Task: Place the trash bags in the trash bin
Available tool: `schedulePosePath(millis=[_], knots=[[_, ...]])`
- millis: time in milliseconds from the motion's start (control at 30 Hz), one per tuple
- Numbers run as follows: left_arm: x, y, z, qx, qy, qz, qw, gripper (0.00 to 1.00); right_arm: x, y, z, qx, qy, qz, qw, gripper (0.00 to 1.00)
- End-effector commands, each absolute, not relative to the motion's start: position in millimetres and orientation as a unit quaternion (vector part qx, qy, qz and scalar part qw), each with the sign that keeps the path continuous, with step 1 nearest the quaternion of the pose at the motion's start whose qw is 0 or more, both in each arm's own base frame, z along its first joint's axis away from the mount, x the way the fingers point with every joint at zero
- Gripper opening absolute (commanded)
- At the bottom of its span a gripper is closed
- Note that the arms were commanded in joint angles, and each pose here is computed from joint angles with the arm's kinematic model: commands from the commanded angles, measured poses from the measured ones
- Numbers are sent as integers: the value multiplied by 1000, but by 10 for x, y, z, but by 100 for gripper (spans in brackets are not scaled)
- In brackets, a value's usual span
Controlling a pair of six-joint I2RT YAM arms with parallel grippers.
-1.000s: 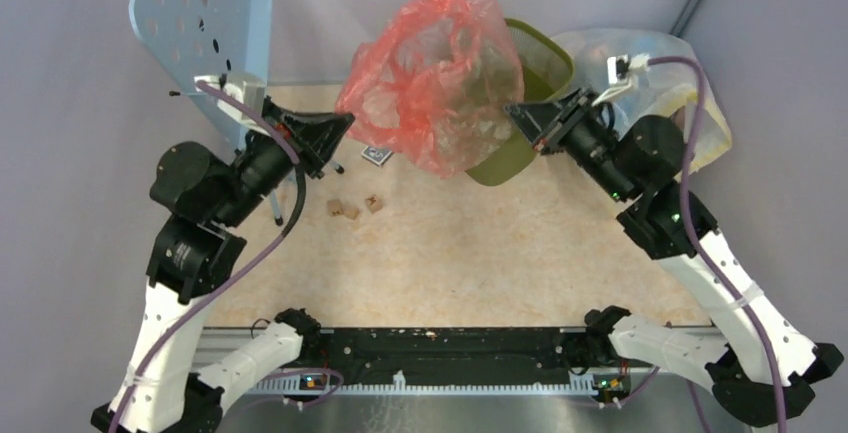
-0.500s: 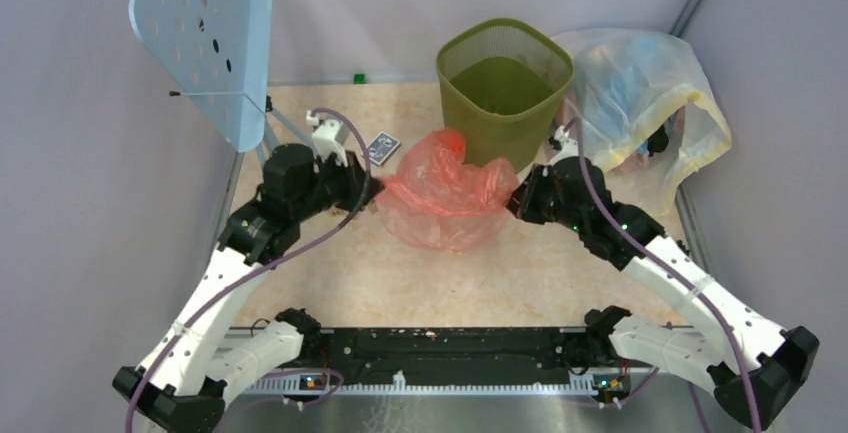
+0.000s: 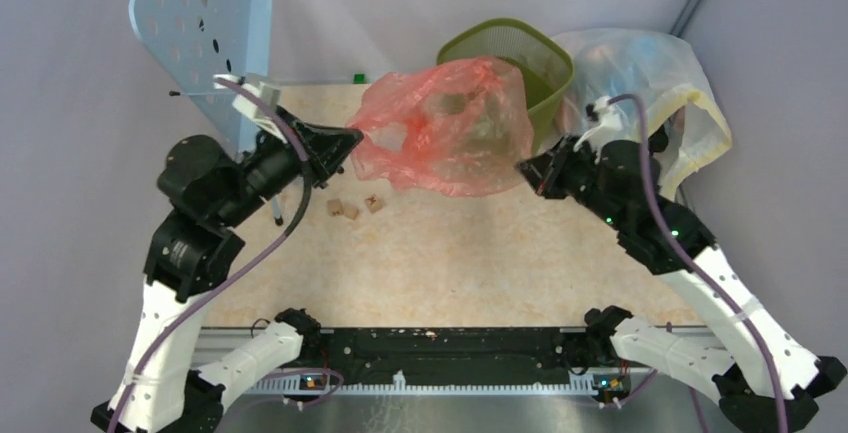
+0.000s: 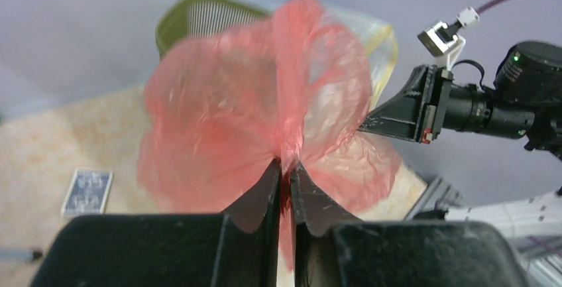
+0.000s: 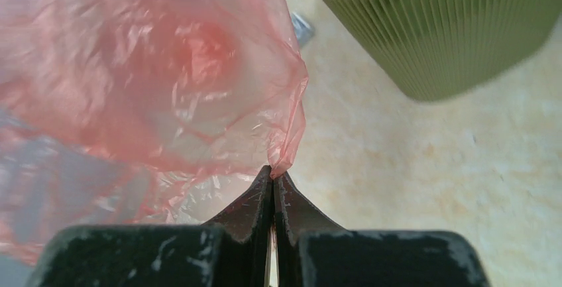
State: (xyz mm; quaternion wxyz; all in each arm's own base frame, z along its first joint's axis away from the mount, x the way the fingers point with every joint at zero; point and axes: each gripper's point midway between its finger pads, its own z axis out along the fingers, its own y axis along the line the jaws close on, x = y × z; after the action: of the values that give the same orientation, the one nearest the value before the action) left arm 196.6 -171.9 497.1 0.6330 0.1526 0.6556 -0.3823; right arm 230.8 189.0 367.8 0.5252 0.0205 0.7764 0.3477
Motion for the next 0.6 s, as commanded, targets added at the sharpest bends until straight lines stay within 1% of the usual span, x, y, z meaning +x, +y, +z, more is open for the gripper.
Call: schedulePosePath(millis=[0,67,133,200,400,500,567], knots=[[2229,-1847,4139,144,734,-363,556,13,2289,1966,2706,21,845,305,438,0],[2246,-1875,3933,141,746,-365,539,12,2258,1985,2486,21,856,304,419,0],[2244,-1888,3844,141,750,-367,532,12,2222,2013,2371,16,860,308,407,0],[2246,-1890,3873,142,747,-367,535,12,2207,2022,2338,9,860,310,405,0],[2283,-1944,4070,152,735,-377,543,12,2229,1985,2486,-21,855,296,426,0],[2331,-2006,4063,157,733,-385,539,12,2226,1941,2455,-38,860,277,427,0],[2353,-2055,3988,159,735,-392,530,12,2212,1908,2373,-46,869,261,418,2]])
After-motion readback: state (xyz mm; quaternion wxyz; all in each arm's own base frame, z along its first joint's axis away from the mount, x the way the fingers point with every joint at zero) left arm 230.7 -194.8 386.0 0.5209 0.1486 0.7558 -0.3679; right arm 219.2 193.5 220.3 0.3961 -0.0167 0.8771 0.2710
